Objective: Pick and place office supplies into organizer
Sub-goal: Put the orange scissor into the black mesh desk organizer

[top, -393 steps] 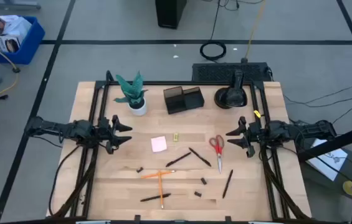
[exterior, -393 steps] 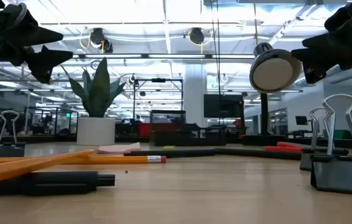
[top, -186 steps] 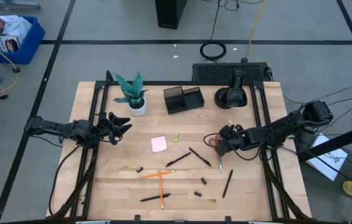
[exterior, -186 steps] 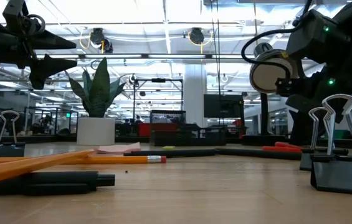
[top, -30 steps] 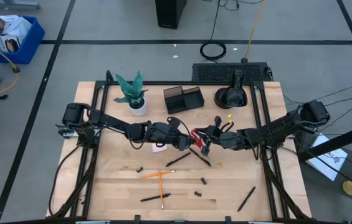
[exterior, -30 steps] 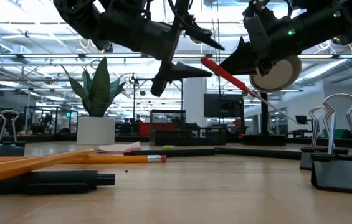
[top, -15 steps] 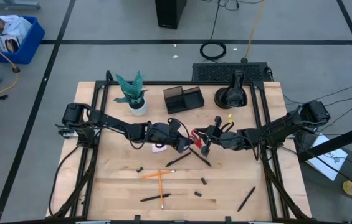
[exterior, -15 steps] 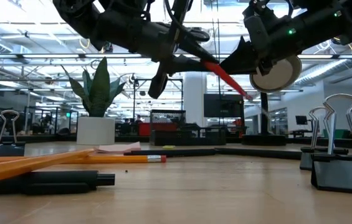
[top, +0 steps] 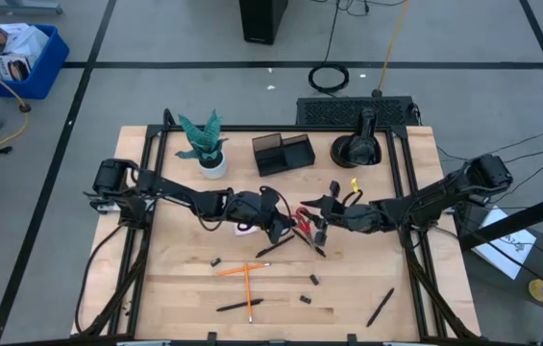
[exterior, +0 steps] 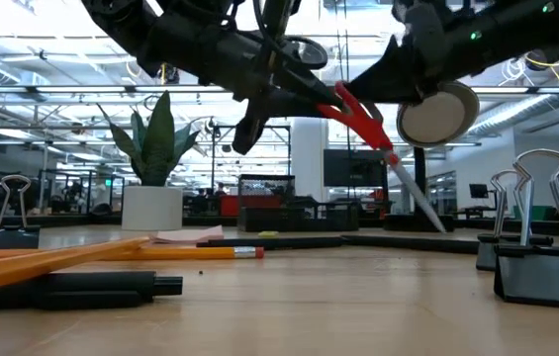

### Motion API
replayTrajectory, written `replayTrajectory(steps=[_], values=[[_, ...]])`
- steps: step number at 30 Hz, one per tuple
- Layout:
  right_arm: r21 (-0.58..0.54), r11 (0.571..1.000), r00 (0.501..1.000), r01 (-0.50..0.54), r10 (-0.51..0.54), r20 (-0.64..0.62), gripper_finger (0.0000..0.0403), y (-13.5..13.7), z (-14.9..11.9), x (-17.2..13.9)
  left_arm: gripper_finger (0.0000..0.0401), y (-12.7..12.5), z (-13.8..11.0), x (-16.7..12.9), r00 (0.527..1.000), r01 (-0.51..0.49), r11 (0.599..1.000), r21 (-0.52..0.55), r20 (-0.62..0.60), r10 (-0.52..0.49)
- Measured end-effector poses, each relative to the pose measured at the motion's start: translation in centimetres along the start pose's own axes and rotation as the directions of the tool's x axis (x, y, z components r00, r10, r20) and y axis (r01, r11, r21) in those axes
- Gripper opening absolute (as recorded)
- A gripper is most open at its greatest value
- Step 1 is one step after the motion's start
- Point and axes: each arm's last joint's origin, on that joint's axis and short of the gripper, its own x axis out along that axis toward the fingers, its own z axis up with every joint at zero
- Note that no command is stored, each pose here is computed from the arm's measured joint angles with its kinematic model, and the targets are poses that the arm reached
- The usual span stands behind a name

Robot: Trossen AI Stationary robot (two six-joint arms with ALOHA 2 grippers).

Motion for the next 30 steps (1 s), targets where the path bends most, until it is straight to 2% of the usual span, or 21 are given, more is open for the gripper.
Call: replayTrajectory(steps=[5, 12, 16, 19, 26, 30], values=[[-0.017, 1.0, 0.996, -0.024, 0.025, 0.082, 0.0109, 0.6, 1.6, -2.0, 0.0015, -0.8, 1.0, -1.2, 0.997, -0.038, 0.994, 0.107, 0.069, 0.03], [-0.051, 0.998, 0.992, 0.044, -0.038, 0.119, 0.0101, 1.0, 2.9, -5.7, 0.0036, -1.5, 1.8, -3.8, 0.974, -0.208, 0.969, 0.131, 0.122, 0.192], [-0.037, 0.997, 0.988, 0.072, -0.066, 0.142, 0.0098, 1.0, 3.3, -7.4, 0.0025, -1.9, 2.8, -5.1, 0.956, -0.261, 0.949, 0.18, 0.183, 0.228], [-0.033, 0.998, 0.987, 0.046, -0.041, 0.154, 0.0099, 1.3, 3.5, -8.0, 0.0017, -2.1, 3.9, -6.3, 0.945, -0.287, 0.936, 0.203, 0.219, 0.243], [-0.035, 0.999, 0.989, 0.038, -0.032, 0.147, 0.01, 1.5, 3.3, -8.0, 0.004, -0.6, 7.1, -9.4, 0.888, -0.397, 0.906, 0.148, 0.313, 0.338], [-0.033, 0.999, 0.989, 0.038, -0.033, 0.148, 0.01, 1.5, 3.3, -8.0, 0.0033, 1.2, 8.9, -10.5, 0.844, -0.465, 0.879, 0.107, 0.353, 0.404]])
